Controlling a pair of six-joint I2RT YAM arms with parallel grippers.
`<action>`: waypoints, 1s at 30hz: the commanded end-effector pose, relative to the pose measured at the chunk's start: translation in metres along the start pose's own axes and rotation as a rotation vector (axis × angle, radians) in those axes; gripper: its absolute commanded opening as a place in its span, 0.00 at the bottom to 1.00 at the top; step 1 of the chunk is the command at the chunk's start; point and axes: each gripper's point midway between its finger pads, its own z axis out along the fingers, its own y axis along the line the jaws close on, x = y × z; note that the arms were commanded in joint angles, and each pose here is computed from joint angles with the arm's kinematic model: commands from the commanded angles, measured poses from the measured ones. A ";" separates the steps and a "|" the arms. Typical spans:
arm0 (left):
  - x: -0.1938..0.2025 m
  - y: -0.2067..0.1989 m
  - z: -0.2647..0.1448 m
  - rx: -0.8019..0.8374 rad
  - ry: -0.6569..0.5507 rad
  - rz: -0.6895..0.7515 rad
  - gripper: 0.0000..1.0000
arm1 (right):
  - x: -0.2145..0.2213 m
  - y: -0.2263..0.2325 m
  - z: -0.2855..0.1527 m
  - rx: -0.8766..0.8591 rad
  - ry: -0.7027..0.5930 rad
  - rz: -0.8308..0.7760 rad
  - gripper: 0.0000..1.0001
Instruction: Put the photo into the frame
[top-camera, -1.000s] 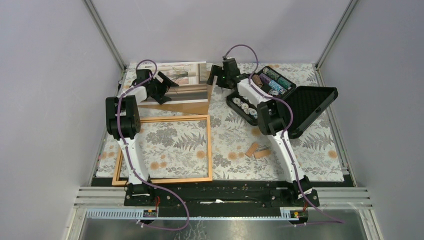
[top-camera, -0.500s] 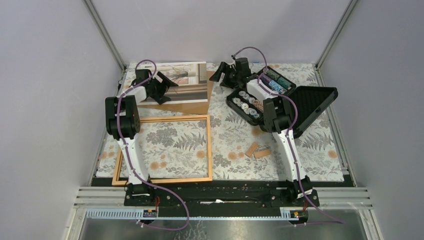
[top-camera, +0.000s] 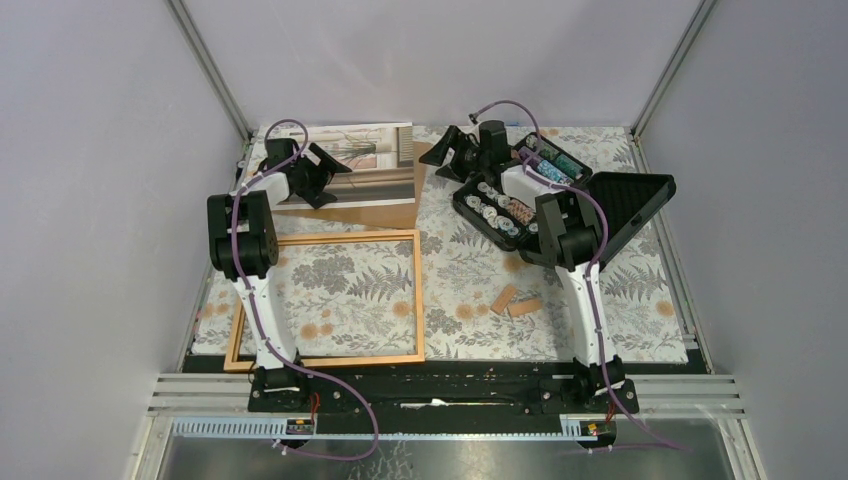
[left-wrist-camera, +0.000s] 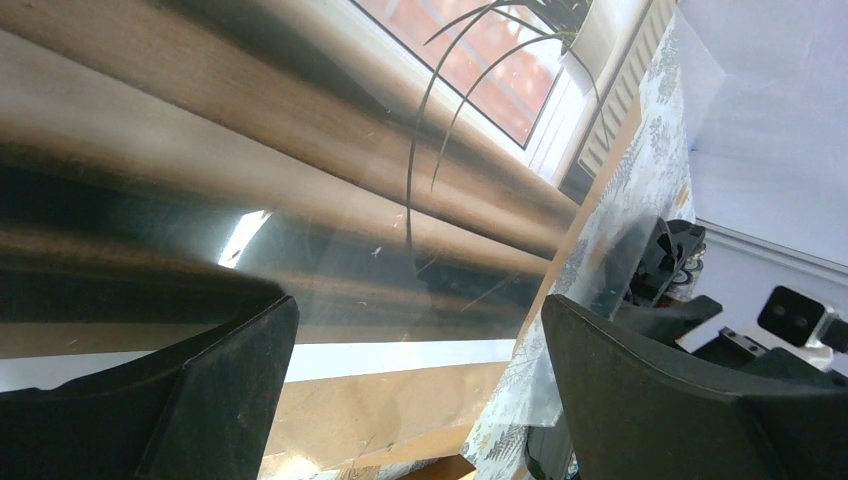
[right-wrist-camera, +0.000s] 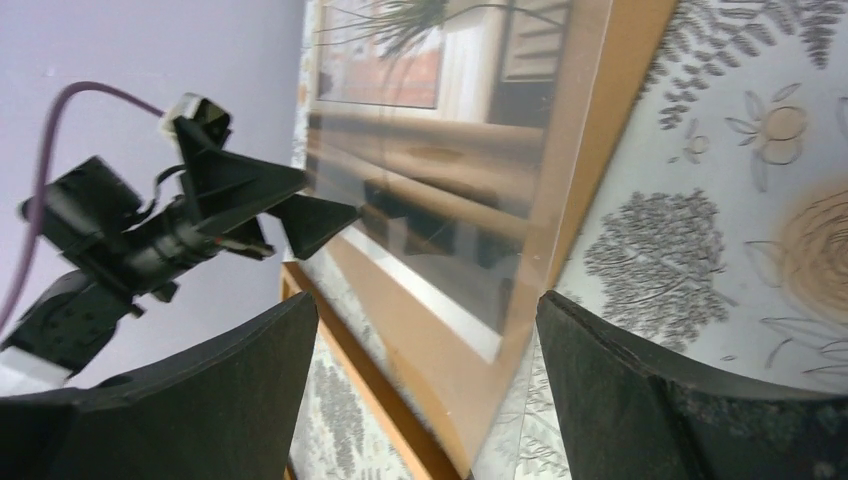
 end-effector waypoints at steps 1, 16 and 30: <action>0.033 0.047 0.010 -0.147 0.082 -0.034 0.99 | 0.001 0.110 -0.027 -0.256 0.016 -0.062 0.87; 0.060 0.028 0.016 -0.079 0.151 -0.036 0.99 | 0.037 0.075 -0.041 -0.113 -0.038 0.068 0.87; 0.056 0.030 0.015 -0.101 0.133 -0.019 0.99 | 0.054 0.009 -0.055 0.232 -0.110 0.208 0.86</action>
